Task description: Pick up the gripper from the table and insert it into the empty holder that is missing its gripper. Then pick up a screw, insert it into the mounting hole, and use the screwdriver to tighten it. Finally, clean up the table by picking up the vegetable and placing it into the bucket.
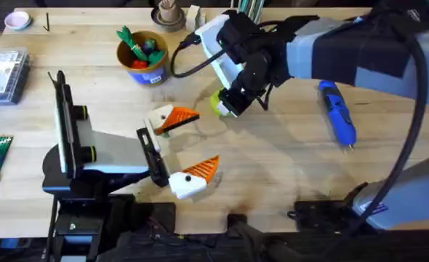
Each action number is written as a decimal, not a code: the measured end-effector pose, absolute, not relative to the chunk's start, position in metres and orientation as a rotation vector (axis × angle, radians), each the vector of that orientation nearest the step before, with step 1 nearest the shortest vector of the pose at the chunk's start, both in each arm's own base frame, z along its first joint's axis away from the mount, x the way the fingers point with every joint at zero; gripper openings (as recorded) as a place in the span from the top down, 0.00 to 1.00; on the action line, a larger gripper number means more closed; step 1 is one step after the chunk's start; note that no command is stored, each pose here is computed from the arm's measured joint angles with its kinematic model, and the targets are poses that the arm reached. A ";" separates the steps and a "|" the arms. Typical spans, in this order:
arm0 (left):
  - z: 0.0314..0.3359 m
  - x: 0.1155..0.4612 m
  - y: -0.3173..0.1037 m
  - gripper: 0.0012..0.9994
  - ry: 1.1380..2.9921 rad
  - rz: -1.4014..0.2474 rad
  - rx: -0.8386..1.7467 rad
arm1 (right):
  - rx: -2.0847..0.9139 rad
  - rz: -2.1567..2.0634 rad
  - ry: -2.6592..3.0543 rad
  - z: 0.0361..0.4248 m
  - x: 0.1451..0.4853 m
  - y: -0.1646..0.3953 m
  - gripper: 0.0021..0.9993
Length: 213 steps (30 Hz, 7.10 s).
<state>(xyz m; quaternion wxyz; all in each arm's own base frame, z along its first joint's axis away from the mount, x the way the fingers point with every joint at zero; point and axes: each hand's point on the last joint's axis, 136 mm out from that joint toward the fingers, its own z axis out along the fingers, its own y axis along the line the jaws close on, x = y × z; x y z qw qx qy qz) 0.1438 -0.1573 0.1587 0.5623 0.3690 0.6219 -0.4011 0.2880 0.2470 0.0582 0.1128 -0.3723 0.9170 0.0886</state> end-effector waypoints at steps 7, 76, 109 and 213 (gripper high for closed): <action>0.159 0.144 -0.157 0.01 1.464 -0.945 0.869 | -1.059 0.253 2.705 0.070 0.288 0.235 1.00; 0.159 0.144 -0.157 0.01 1.465 -0.941 0.867 | -1.564 0.445 2.392 0.242 0.185 0.375 1.00; 0.159 0.144 -0.157 0.01 1.465 -0.941 0.867 | -1.590 0.383 2.392 0.227 0.194 0.378 1.00; 0.158 0.145 -0.157 1.00 1.462 -0.928 0.873 | 0.154 -0.154 2.792 0.182 0.254 -0.041 0.09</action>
